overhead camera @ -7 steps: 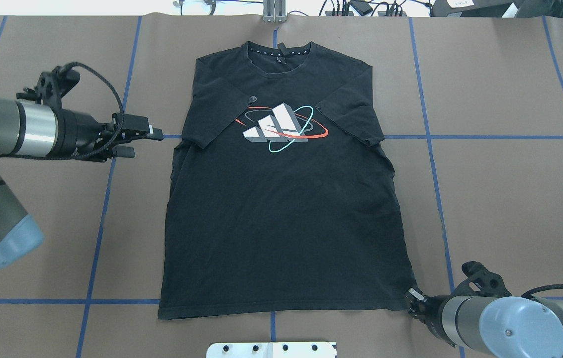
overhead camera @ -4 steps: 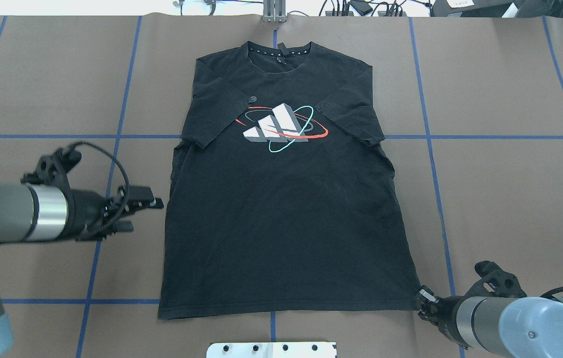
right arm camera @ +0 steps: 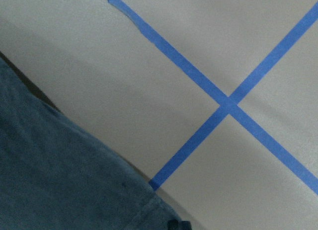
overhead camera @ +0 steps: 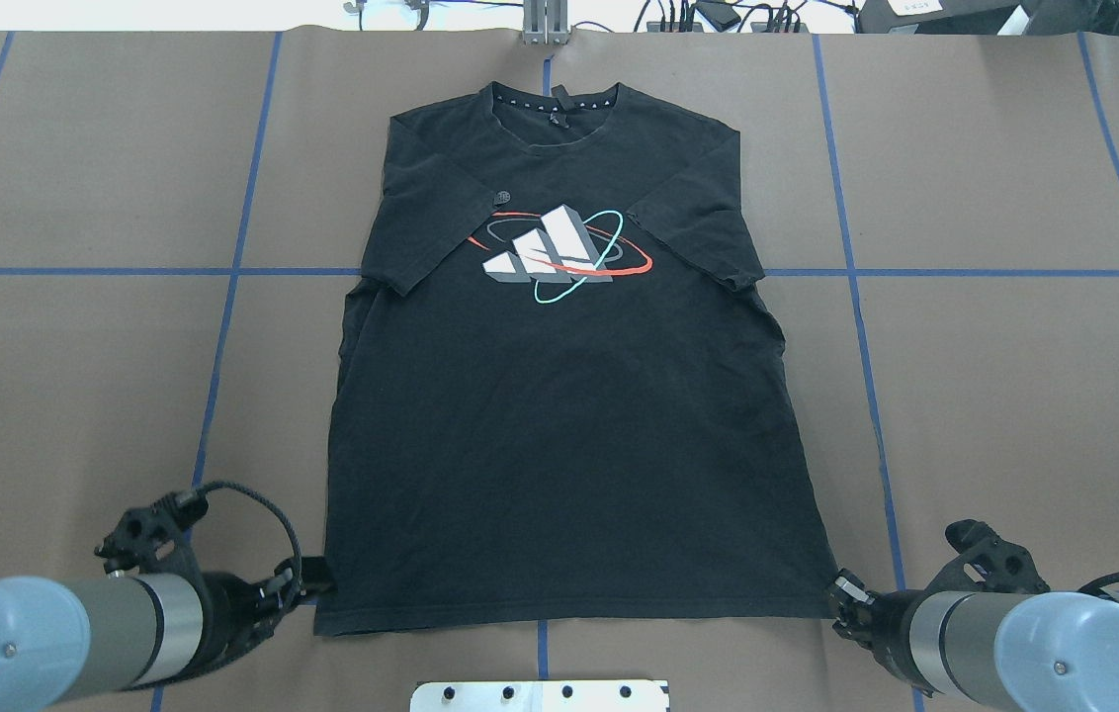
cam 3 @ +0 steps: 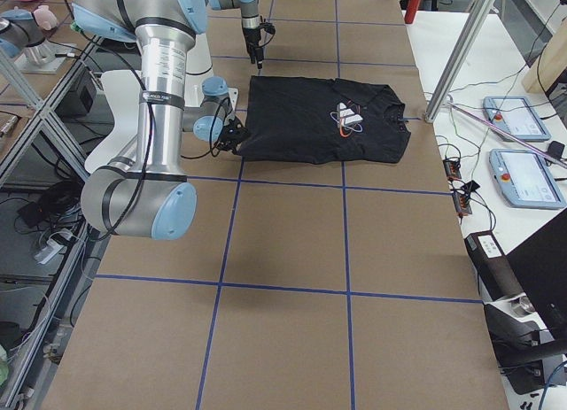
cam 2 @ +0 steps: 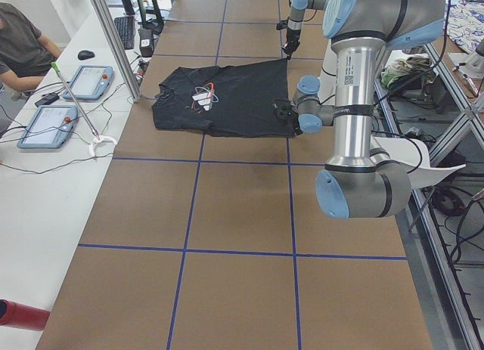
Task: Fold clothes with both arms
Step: 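Grasp the hem corners nearest the robot with both grippers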
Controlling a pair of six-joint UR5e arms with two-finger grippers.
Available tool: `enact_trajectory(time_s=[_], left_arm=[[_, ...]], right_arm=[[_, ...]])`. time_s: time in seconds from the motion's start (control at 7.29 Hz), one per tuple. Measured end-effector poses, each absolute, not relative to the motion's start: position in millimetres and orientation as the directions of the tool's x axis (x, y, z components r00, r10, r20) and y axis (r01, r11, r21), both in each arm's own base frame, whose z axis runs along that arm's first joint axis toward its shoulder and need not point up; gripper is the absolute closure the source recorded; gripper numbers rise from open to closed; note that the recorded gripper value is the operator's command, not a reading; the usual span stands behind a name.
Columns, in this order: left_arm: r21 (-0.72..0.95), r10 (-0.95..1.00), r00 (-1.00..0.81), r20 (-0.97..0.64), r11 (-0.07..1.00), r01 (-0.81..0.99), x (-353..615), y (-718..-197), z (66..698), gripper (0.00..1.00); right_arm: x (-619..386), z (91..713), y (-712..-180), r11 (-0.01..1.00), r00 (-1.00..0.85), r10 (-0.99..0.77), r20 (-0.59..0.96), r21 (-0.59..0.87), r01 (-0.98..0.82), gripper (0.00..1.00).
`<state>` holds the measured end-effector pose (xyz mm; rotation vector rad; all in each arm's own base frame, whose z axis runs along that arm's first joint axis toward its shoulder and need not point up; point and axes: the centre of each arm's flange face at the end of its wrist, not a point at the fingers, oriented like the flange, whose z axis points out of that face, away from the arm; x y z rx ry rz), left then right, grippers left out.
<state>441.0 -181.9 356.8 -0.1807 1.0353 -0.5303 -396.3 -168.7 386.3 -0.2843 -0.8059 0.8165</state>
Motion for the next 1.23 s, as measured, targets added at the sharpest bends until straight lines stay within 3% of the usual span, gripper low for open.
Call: enact_trajectory(time_s=[1.23], left_arm=[[-0.359, -0.485, 0.418, -0.768, 0.867, 0.345, 467.3, -166.5, 368.6, 0.33]], right_arm=[[-397.5, 388.5, -168.0, 0.669, 0.419, 0.740, 0.526, -0.513, -0.539, 1.00]])
